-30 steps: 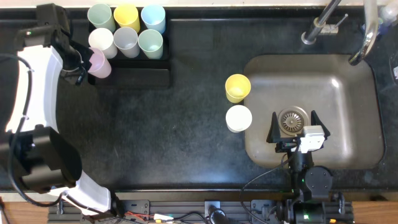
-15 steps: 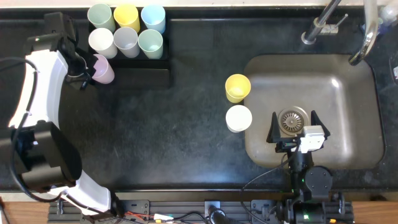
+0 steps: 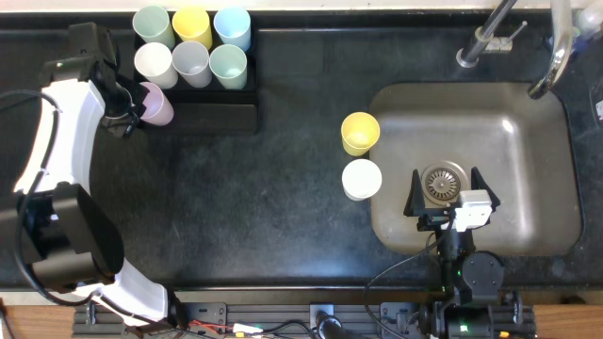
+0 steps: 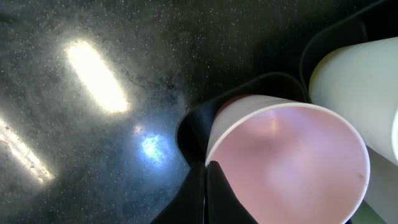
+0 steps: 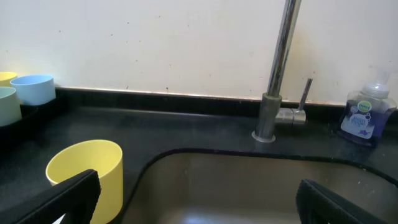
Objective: Store Cups
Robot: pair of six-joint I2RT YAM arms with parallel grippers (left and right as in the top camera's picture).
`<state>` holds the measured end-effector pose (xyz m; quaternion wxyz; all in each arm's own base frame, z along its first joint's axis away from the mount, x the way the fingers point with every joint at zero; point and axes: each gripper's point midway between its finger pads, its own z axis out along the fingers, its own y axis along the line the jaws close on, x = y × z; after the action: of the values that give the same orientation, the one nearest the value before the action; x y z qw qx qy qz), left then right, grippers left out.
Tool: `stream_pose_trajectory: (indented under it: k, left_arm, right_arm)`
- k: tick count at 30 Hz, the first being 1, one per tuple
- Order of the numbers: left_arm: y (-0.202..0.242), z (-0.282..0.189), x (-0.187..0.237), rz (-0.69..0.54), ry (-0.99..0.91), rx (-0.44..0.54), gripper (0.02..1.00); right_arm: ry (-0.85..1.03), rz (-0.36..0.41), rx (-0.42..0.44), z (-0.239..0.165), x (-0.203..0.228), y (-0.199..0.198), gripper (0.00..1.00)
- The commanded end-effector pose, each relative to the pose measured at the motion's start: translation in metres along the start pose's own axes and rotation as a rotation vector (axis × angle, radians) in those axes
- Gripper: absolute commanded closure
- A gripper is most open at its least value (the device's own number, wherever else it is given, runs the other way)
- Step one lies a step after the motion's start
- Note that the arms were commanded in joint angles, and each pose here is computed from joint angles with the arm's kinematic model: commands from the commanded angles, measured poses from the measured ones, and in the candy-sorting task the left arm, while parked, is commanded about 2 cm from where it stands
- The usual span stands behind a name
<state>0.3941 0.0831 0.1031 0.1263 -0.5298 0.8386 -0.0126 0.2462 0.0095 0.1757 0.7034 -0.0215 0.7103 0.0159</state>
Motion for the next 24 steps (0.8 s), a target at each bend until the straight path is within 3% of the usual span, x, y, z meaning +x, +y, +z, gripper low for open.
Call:
stream_pose_trajectory:
  k: [1, 2, 3, 11, 16, 18, 22, 24]
  left_arm:
    - [0.008, 0.012, 0.007, -0.005, 0.023, -0.027, 0.658]
    - [0.007, 0.011, 0.007, -0.005, 0.022, -0.027, 0.251]
    - [0.007, 0.011, 0.007, -0.005, 0.022, -0.026, 0.02]
    - [0.0, -0.024, 0.001, -0.007, -0.035, 0.053, 0.02]
    - [-0.017, -0.081, 0.012, 0.039, -0.105, 0.188, 0.02]
    - [-0.037, -0.106, 0.035, 0.152, -0.123, 0.27, 0.023]
    - [-0.09, -0.138, 0.111, 0.493, -0.149, 0.431, 0.02]
    - [-0.11, -0.143, 0.156, 0.612, -0.179, 0.457, 0.02]
  right_arm:
    - [0.0, 0.008, 0.003, 0.0, 0.003, -0.001, 0.003]
    - [0.0, 0.008, 0.003, 0.0, 0.003, -0.001, 0.005]
    - [0.0, 0.008, 0.003, 0.0, 0.003, -0.001, 0.005]
    - [0.0, 0.008, 0.003, 0.0, 0.003, -0.001, 0.005]
    - [0.0, 0.008, 0.003, 0.0, 0.003, -0.001, 0.003]
    - [0.0, 0.008, 0.003, 0.0, 0.003, -0.001, 0.003]
    - [0.0, 0.008, 0.003, 0.0, 0.003, -0.001, 0.003]
    - [0.0, 0.008, 0.003, 0.0, 0.003, -0.001, 0.003]
